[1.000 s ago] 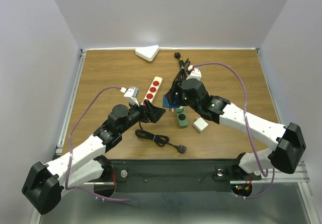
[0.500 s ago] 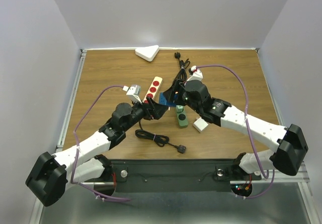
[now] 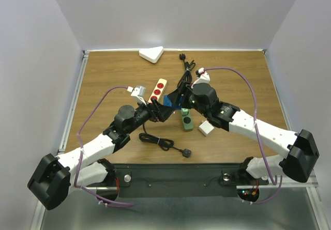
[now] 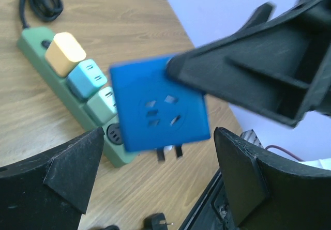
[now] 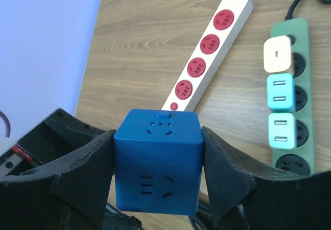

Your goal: Insert the plug

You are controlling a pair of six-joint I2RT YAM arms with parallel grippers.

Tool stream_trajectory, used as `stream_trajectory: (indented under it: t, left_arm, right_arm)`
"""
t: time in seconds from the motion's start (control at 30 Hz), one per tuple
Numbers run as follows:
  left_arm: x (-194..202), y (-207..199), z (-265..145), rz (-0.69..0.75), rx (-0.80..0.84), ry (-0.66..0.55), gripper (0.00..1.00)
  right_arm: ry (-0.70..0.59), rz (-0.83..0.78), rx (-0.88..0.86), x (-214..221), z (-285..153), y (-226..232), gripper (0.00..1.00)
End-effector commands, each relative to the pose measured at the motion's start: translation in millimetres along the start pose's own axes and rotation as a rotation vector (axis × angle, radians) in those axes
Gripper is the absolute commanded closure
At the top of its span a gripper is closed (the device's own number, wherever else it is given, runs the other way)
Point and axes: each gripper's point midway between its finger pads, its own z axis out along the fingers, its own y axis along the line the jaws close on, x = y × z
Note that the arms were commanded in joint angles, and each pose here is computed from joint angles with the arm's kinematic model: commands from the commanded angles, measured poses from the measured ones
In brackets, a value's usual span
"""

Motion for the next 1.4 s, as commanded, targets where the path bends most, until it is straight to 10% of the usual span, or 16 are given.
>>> stream_trajectory:
  t: [0.0,0.37,0.67,0.93,1.37]
  left_arm:
    - [-33,-40,-1,0.044,0.155,-0.106,0.01]
    - [-23,-27,9,0.040,0.117,-0.074,0.07]
    - [-13,-17,20,0.141,0.108,-0.032,1.00]
    - [-3,-27,-4,0.423,0.225,-0.023,1.00]
    - [7,-41,-23,0.571,0.319,0.012,1.00]
  right_arm:
    - [0.000,0.020,-0.086,-2,-6,22,1.00]
    - [0.006,0.024,-0.103,-2,-9,25,1.00]
    - [0.051,-0.015,-0.140,8,-16,25,0.90]
    - [0.073,-0.163,-0.071,-9,-43,12,0.40]
    - [0.262,-0.205,-0.208,-17,-63,24,0.19]
